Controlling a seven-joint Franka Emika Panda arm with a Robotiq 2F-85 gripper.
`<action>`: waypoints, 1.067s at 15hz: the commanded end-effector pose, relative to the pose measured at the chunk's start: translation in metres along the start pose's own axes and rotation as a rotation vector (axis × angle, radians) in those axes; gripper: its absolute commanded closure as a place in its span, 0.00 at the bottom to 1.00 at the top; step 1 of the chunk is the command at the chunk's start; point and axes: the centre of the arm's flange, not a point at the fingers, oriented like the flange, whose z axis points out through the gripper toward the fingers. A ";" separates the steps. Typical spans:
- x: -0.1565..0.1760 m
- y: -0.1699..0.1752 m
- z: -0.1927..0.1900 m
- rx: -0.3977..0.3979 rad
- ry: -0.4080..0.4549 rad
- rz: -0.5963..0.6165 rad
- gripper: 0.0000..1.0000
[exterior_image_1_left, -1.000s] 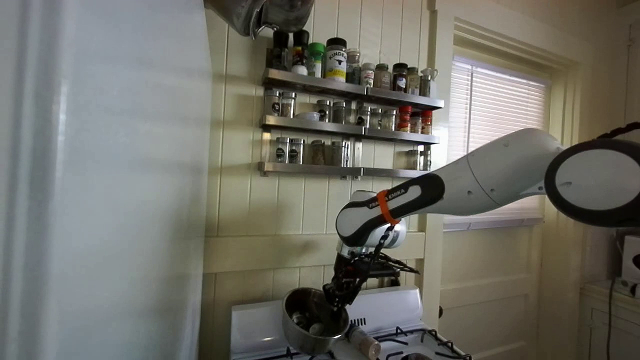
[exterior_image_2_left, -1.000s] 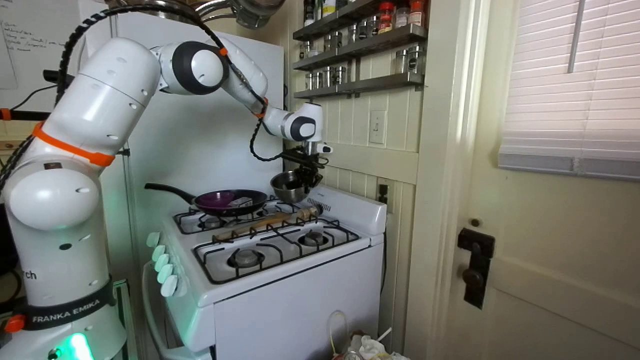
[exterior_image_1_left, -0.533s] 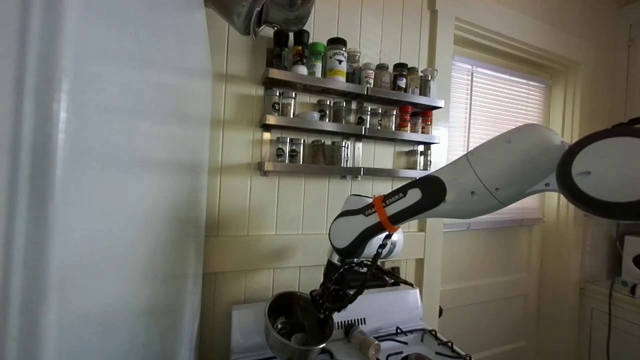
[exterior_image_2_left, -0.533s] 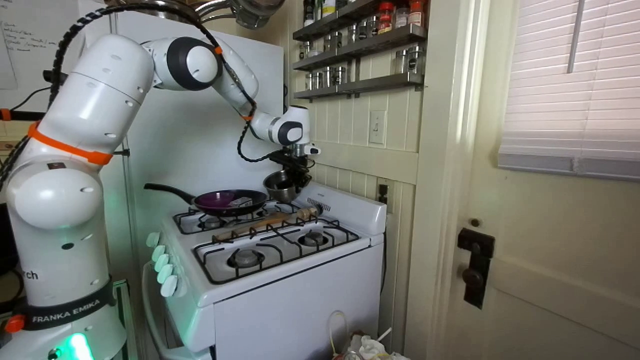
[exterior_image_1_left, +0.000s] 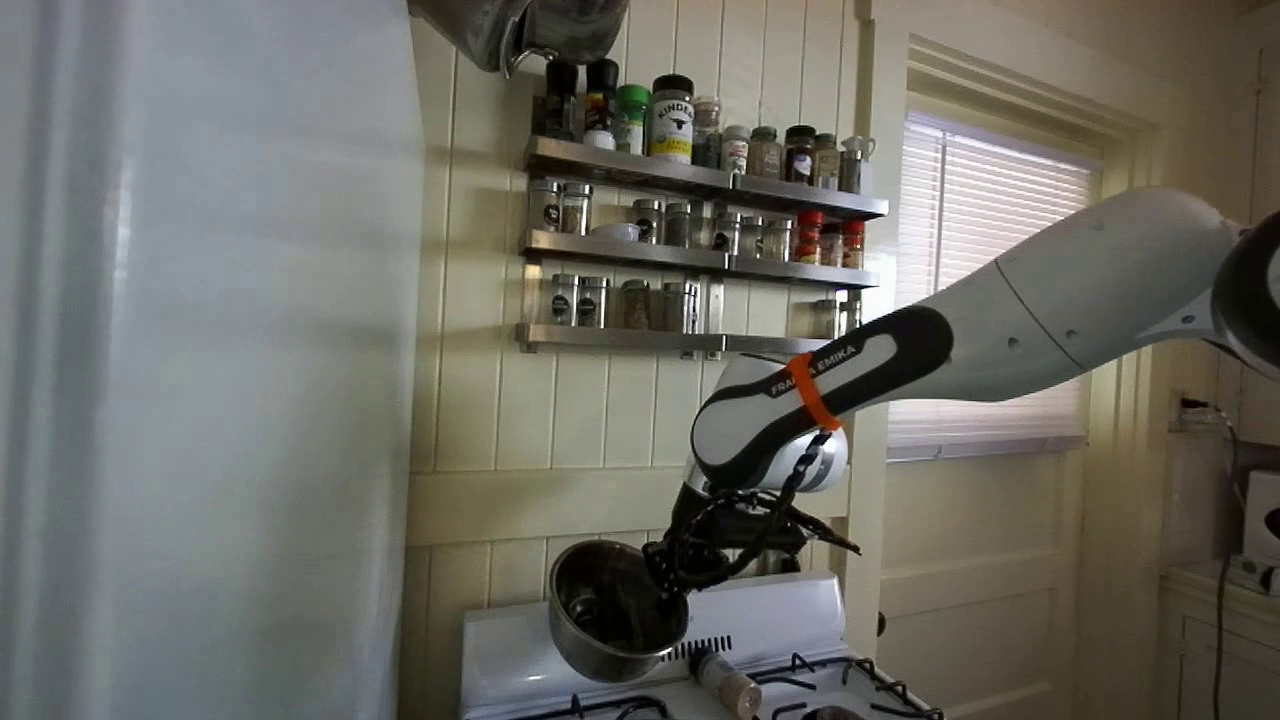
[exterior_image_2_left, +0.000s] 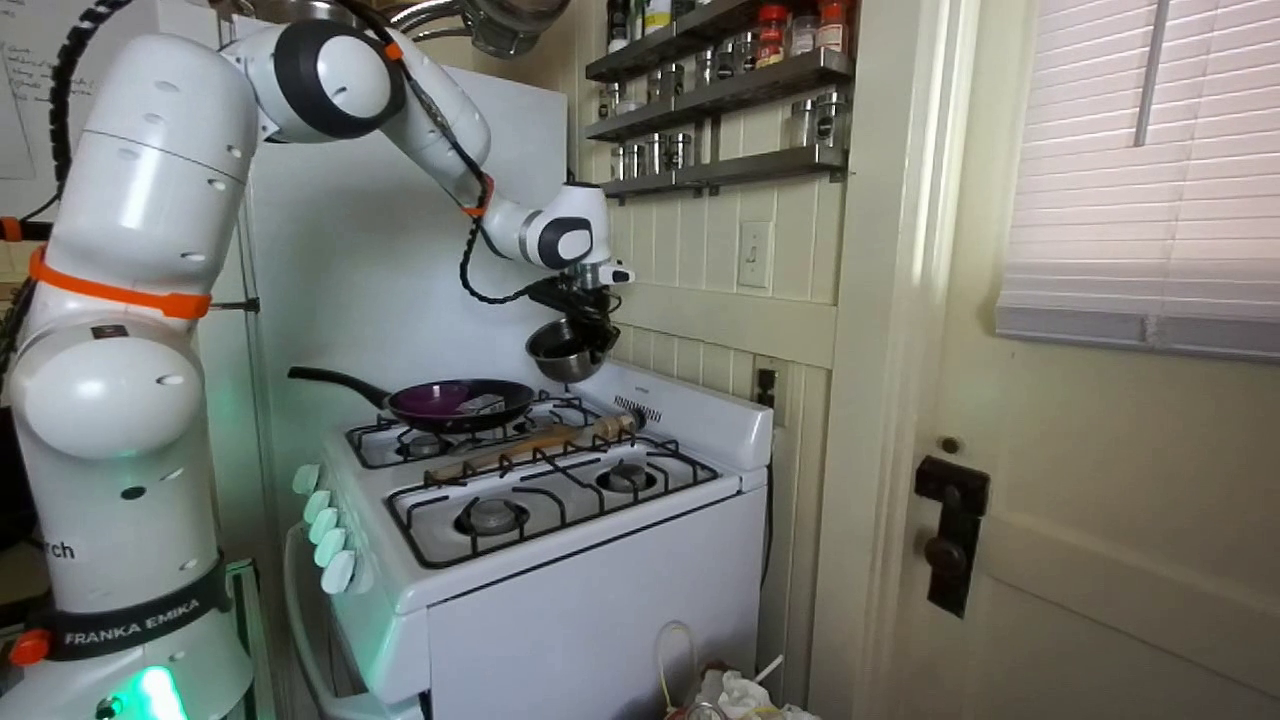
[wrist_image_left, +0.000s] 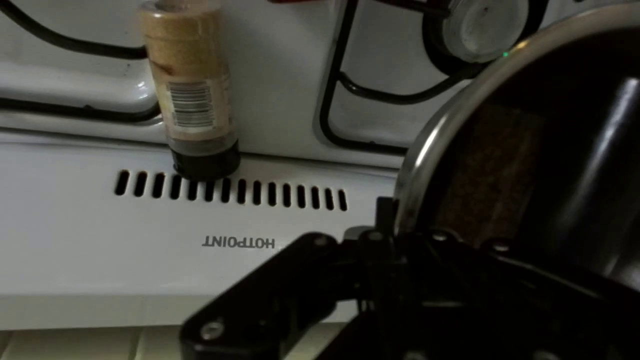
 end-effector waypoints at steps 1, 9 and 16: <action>-0.021 0.001 -0.046 0.066 -0.055 0.008 0.98; -0.019 0.017 -0.039 0.126 -0.111 0.008 0.98; 0.009 0.045 -0.016 0.267 -0.164 -0.024 0.98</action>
